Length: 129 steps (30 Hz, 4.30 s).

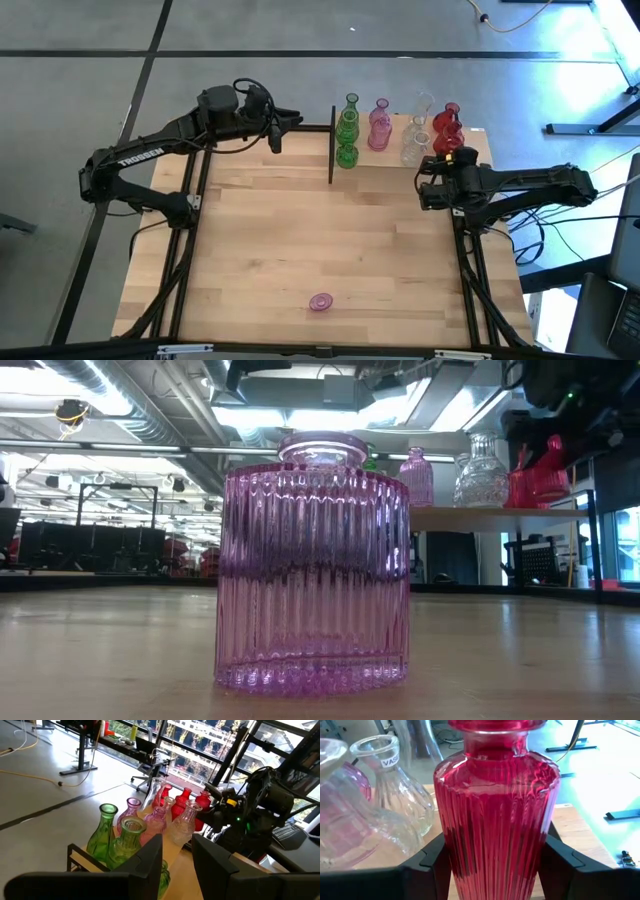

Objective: Sort vases onto shelf
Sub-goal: Put the red vase on the shelf aligned with the other red vases

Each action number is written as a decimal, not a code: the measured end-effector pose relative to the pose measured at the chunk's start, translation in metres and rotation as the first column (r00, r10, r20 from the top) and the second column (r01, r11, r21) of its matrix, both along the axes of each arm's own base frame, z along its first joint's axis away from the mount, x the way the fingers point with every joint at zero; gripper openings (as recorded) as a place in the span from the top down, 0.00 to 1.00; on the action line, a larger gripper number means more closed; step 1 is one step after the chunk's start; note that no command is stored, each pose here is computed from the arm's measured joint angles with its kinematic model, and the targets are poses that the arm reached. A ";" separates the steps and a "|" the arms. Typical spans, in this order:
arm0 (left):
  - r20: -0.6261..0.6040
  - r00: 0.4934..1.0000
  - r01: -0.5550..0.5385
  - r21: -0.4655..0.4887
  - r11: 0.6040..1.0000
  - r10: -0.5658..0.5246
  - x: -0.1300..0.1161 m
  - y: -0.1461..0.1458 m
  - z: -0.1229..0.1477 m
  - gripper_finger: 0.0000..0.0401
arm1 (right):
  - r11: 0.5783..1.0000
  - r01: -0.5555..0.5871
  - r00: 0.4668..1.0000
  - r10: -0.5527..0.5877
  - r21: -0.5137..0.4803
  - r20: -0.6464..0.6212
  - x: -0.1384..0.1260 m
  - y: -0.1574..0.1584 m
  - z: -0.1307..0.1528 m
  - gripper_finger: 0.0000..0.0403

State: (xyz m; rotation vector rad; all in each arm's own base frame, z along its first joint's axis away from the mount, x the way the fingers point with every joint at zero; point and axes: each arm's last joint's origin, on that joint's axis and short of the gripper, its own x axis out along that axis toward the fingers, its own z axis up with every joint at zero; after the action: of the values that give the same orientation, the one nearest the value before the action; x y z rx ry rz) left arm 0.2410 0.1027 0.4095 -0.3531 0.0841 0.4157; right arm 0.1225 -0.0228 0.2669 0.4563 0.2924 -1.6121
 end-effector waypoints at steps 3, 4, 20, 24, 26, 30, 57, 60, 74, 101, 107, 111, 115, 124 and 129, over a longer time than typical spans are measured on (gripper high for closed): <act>-0.004 1.000 0.001 0.008 1.000 -0.001 0.000 0.000 0.000 0.75 | 1.000 0.011 1.000 -0.011 -0.007 -0.014 0.001 0.000 -0.002 0.50; -0.006 1.000 0.002 0.013 1.000 -0.002 0.000 0.000 0.000 0.75 | 1.000 0.012 1.000 -0.012 -0.003 -0.015 0.002 0.000 -0.003 0.50; -0.011 1.000 -0.021 0.025 0.999 0.021 0.000 0.001 0.000 0.75 | 0.999 0.047 0.999 -0.047 0.001 -0.007 -0.003 0.000 -0.016 0.50; -0.011 1.000 -0.022 0.026 0.999 0.022 0.000 0.001 0.000 0.75 | 0.999 0.045 0.999 -0.045 -0.005 -0.007 -0.003 0.000 -0.016 0.50; -0.010 1.000 -0.022 0.026 0.999 0.023 0.000 0.001 0.000 0.75 | 0.999 0.044 0.999 -0.044 -0.009 -0.007 -0.003 0.000 -0.016 0.50; -0.010 1.000 -0.022 0.026 0.999 0.023 0.000 0.001 0.000 0.75 | 0.999 0.044 0.999 -0.044 -0.019 -0.014 -0.004 0.000 -0.020 0.50; -0.009 1.000 -0.022 0.026 0.999 0.023 0.000 0.001 0.000 0.75 | 0.997 0.041 0.999 -0.041 -0.062 0.009 -0.003 0.000 -0.025 0.50; -0.009 1.000 -0.022 0.026 0.999 0.023 0.000 0.001 0.000 0.75 | 0.997 0.037 0.999 -0.037 -0.063 0.001 -0.003 -0.001 -0.025 0.50; -0.008 1.000 -0.022 0.026 0.999 0.023 0.000 0.001 0.000 0.75 | 0.994 0.088 0.996 -0.090 -0.063 -0.026 -0.004 -0.008 -0.025 0.42; 0.022 1.000 -0.023 0.030 0.999 0.022 0.000 0.001 0.003 0.75 | 0.997 0.047 0.998 -0.049 -0.069 -0.036 0.002 -0.009 -0.026 0.37; 0.023 1.000 -0.023 0.029 0.999 0.022 0.000 0.001 0.003 0.75 | 0.996 0.046 0.998 -0.049 -0.070 -0.042 0.001 -0.009 -0.025 0.31; 0.023 0.999 -0.023 0.028 0.999 0.022 0.000 0.001 0.003 0.75 | 0.997 0.046 0.998 -0.049 -0.070 -0.043 0.001 -0.009 -0.025 0.27; 0.023 0.999 -0.023 0.028 0.999 0.022 0.000 0.001 0.003 0.75 | 0.997 0.046 0.998 -0.049 -0.069 -0.042 0.001 -0.009 -0.025 0.24; 0.023 0.999 -0.023 0.027 0.999 0.023 0.000 0.001 0.003 0.75 | 0.998 0.055 0.997 -0.056 -0.017 -0.062 -0.001 -0.008 -0.018 0.25; 0.038 0.999 -0.024 0.033 0.999 0.022 0.000 0.001 0.005 0.75 | 0.999 0.047 0.996 -0.049 -0.020 -0.074 -0.001 -0.008 -0.005 0.25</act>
State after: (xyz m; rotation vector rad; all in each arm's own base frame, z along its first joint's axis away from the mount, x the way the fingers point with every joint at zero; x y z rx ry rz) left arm 0.2414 0.1034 0.4142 -0.3293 0.0359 0.4325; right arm 0.1212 -0.0307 0.2618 0.3923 0.3246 -1.6801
